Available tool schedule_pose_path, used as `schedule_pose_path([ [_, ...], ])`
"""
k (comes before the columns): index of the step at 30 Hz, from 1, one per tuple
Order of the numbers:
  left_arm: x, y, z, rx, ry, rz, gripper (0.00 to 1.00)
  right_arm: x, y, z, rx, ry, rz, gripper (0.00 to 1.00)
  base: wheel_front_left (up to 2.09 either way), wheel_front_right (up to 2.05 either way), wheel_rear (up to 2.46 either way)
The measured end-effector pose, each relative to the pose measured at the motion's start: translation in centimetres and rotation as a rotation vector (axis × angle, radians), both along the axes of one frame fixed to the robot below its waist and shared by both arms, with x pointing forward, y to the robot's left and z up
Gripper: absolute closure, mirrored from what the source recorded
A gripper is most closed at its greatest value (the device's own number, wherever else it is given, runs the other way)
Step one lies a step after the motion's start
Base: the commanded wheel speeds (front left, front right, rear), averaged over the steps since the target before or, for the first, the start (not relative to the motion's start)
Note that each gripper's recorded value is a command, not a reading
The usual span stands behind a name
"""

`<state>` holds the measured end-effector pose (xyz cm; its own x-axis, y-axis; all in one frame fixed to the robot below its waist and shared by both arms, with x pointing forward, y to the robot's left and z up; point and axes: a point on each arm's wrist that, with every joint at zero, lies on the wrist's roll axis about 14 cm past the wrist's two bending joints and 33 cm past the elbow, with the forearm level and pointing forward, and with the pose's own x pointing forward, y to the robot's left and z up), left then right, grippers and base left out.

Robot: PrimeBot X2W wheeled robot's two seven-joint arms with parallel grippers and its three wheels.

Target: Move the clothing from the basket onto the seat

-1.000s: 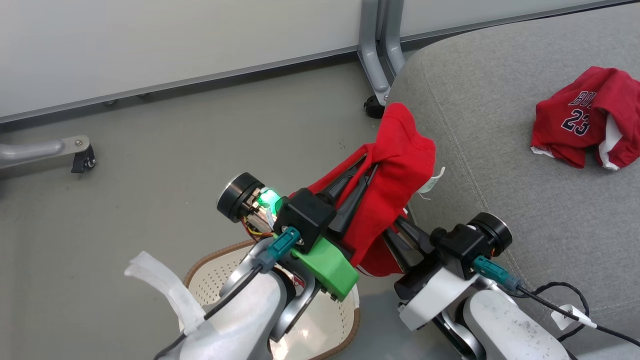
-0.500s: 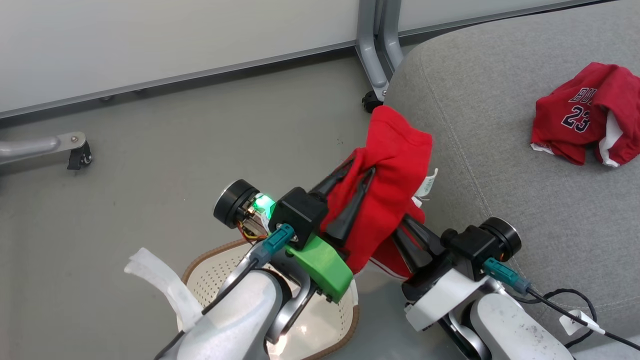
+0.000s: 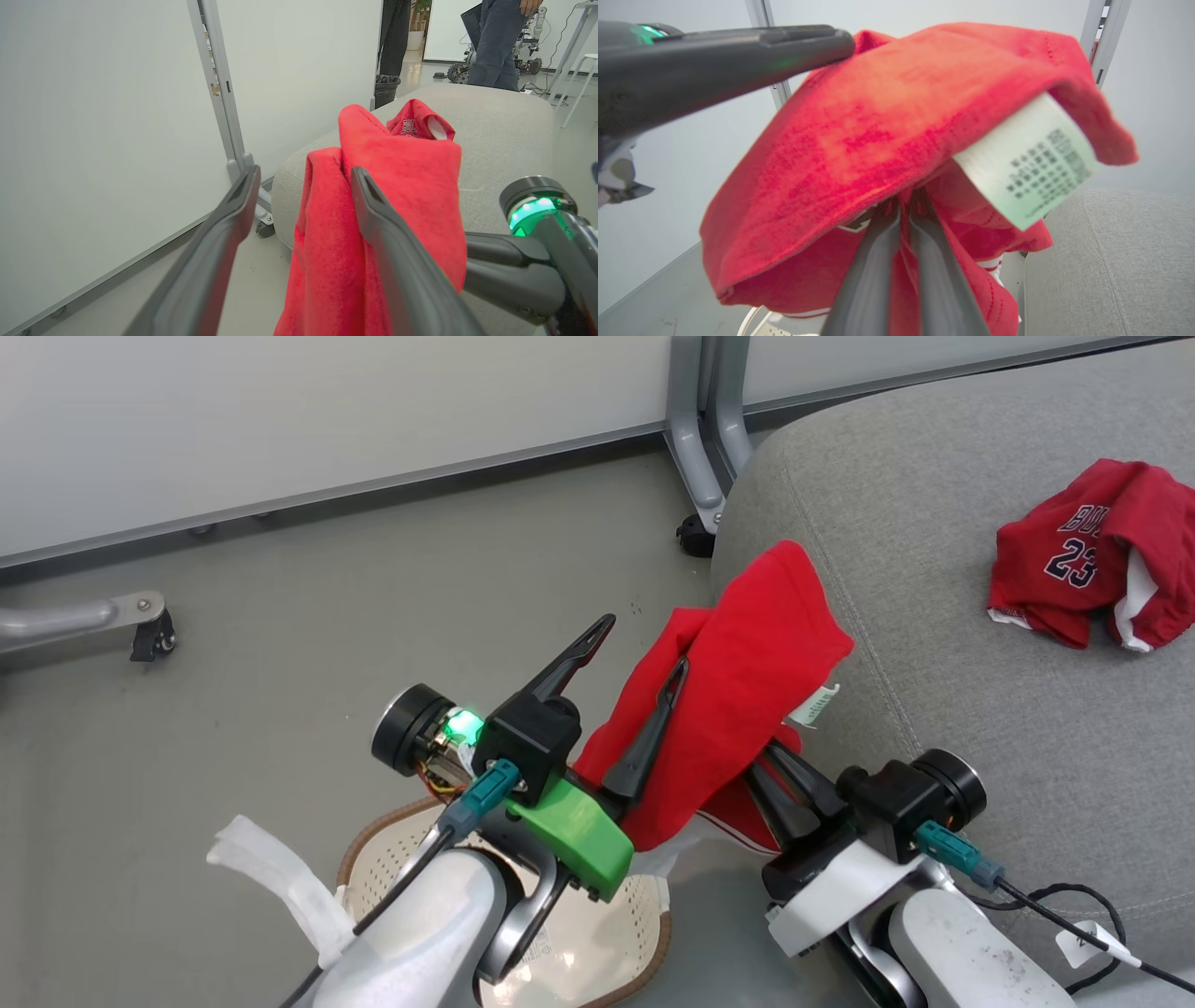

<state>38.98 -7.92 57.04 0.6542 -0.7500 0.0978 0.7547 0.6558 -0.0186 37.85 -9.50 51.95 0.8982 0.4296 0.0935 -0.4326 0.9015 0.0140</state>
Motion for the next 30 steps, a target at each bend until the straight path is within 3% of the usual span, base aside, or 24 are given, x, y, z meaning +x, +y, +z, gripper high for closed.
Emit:
schedule_pose_path([
  [20, -0.4, 1.2, -0.8, 0.004, 0.029, 0.042, 0.0, -0.7, -0.8, -0.3, 0.006, 0.011, -0.026, 1.0, 0.0, 0.0, 0.0],
  [30, 0.1, 1.2, -1.2, -0.028, 0.051, 0.056, 0.0, -0.6, -4.7, 1.5, 0.025, -0.04, -0.151, 1.0, 0.0, 0.0, 0.0],
])
